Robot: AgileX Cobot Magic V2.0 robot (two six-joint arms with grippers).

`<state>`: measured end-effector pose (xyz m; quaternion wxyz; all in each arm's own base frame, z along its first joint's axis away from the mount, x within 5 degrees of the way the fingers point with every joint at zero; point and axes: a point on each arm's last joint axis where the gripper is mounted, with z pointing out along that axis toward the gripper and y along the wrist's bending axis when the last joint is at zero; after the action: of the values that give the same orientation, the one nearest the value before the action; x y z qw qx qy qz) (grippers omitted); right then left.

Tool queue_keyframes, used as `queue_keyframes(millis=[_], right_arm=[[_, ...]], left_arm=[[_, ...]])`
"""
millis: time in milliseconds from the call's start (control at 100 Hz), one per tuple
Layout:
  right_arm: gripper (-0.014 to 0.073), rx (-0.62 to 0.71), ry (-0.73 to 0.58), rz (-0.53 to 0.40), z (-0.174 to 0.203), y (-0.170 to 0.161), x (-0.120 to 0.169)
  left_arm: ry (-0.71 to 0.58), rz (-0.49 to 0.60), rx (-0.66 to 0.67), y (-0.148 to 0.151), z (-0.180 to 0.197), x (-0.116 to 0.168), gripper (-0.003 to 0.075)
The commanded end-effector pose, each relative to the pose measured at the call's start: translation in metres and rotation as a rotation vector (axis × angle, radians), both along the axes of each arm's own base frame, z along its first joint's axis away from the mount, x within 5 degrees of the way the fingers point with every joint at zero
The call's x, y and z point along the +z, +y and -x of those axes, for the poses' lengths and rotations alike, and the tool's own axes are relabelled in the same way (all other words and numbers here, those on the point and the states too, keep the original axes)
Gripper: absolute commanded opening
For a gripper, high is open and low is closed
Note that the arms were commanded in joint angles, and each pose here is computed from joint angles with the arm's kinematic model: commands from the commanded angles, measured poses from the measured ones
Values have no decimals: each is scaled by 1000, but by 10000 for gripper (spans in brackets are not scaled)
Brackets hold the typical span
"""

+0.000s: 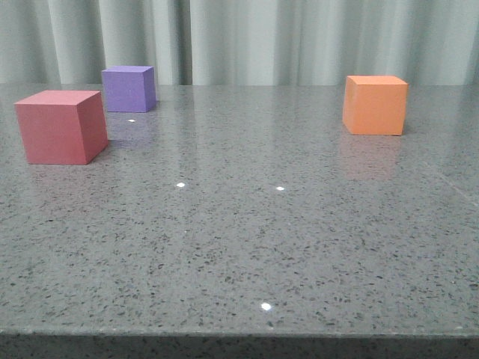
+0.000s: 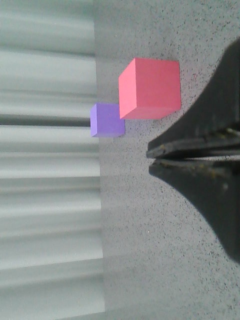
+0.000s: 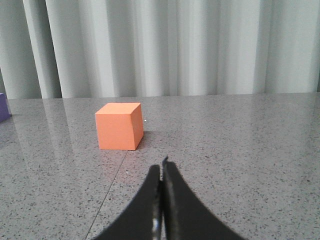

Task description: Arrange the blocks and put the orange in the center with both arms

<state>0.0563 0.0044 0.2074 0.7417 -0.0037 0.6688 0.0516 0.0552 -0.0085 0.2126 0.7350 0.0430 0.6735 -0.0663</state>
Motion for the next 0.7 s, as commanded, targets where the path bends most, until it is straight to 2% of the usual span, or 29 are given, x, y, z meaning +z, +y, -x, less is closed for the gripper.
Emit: queue_keyframes(millis=[0, 360, 560, 690], right_arm=[[-69, 2, -122, -1, 4, 0, 15], [-69, 0, -146, -3, 7, 0, 28], [-69, -23, -103, -17, 17, -3, 72], [-69, -29, 10, -52, 17, -4, 107]], left_arm=[[-72, 7, -7, -1, 2, -5, -20], [-72, 7, -7, -1, 2, -5, -20], [-72, 7, -7, -1, 2, -5, -20], [-72, 7, -7, -1, 2, -5, -20]])
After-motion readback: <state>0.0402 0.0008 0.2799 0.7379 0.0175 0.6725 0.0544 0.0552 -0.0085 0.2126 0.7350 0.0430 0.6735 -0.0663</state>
